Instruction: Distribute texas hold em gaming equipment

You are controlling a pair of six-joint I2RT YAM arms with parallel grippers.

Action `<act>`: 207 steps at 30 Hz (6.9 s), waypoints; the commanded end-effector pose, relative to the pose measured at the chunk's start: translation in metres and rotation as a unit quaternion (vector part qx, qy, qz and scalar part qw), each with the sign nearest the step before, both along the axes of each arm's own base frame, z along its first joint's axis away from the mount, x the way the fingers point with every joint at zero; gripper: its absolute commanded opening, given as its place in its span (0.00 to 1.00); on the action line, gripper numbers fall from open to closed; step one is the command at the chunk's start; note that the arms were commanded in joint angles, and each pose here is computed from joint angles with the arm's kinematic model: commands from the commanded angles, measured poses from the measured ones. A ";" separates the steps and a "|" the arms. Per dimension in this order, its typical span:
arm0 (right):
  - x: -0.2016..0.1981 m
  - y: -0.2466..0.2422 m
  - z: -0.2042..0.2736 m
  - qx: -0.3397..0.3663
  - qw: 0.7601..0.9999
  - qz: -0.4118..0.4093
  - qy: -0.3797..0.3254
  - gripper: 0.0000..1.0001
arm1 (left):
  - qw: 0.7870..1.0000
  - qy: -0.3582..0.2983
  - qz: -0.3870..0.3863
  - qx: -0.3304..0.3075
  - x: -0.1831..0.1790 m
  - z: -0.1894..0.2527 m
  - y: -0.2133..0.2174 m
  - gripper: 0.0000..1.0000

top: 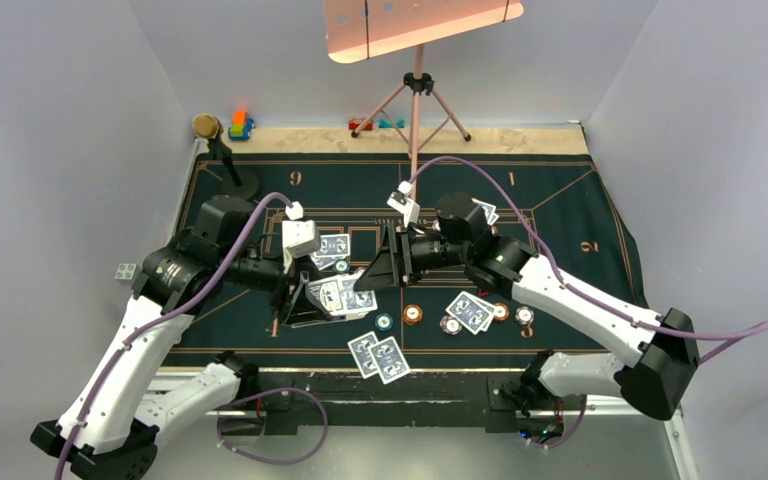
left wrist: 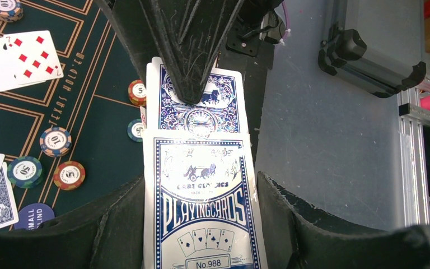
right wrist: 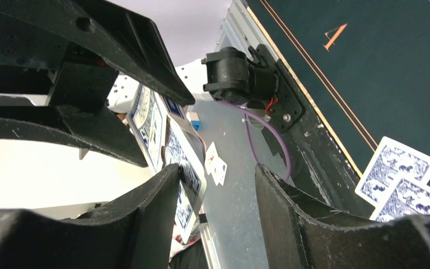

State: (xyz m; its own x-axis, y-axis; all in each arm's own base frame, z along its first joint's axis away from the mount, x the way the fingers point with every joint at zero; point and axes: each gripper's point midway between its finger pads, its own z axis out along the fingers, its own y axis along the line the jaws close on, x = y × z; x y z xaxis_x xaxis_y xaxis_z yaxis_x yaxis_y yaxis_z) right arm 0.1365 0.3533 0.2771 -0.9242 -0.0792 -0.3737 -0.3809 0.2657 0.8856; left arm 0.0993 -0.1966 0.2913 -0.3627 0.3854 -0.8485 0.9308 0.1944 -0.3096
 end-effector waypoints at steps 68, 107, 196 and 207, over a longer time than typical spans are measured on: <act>-0.012 0.037 0.029 0.052 0.998 0.028 0.026 0.00 | 0.985 -0.132 -0.065 0.093 0.006 -0.027 0.028 1.00; -0.006 0.053 0.036 0.077 0.993 0.030 0.082 0.28 | 0.959 -0.203 -0.064 0.188 0.046 -0.057 0.028 0.99; 0.003 -0.008 0.000 -0.028 0.997 -0.052 0.054 0.59 | 0.985 -0.074 -0.059 0.144 0.011 -0.041 0.015 0.60; 0.003 0.006 0.007 0.004 0.997 -0.029 0.067 0.60 | 0.981 -0.080 -0.046 0.168 0.022 -0.044 0.018 0.59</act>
